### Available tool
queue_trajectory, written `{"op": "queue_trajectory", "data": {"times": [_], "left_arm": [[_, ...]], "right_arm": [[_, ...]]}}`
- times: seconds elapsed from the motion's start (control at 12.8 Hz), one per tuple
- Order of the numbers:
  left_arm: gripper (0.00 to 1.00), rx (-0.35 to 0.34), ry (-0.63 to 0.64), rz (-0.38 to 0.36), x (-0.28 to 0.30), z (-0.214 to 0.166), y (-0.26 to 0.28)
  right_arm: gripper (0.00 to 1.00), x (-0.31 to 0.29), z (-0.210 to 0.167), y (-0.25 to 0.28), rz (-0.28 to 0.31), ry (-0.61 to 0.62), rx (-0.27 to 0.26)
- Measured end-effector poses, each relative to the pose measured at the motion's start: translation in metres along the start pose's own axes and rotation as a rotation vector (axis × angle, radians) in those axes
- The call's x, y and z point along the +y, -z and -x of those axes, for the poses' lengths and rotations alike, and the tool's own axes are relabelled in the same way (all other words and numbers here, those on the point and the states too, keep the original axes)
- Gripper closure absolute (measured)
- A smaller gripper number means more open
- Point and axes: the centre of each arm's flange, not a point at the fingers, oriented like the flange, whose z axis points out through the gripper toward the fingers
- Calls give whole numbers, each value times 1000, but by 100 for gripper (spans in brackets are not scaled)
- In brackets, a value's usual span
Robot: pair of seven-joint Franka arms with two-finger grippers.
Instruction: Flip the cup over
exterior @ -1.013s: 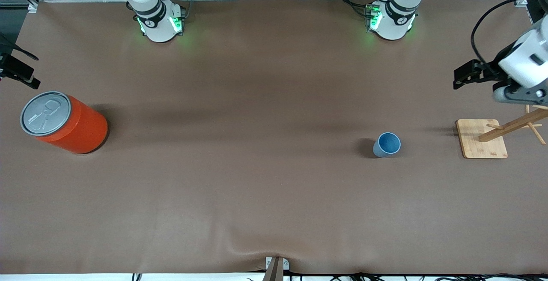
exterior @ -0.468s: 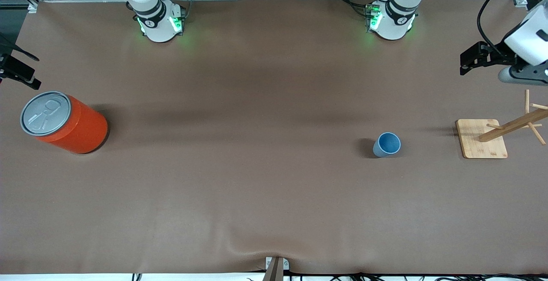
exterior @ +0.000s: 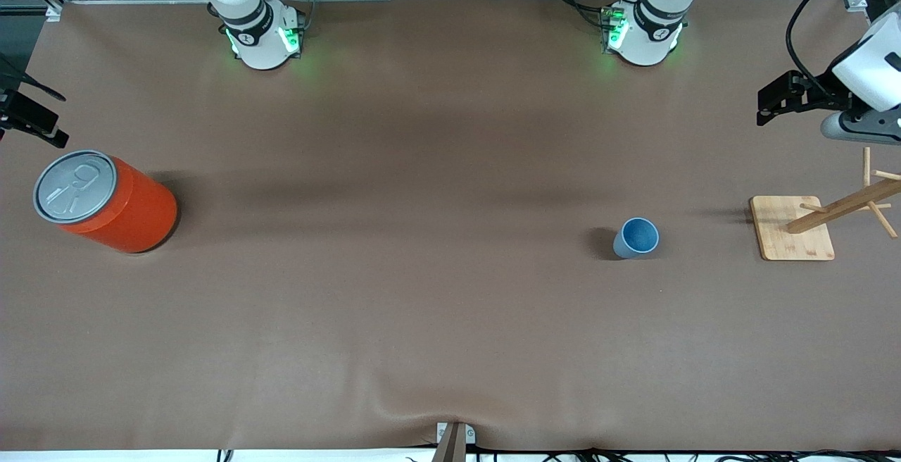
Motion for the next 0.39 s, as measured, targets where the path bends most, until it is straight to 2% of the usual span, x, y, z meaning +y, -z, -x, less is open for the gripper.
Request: {"op": "queue_trajectory", "data": {"times": [0.39], "left_arm": [[0, -5, 50, 3, -4, 1, -1]], "right_arm": [[0, 0, 0, 0, 0, 0, 0]]}}
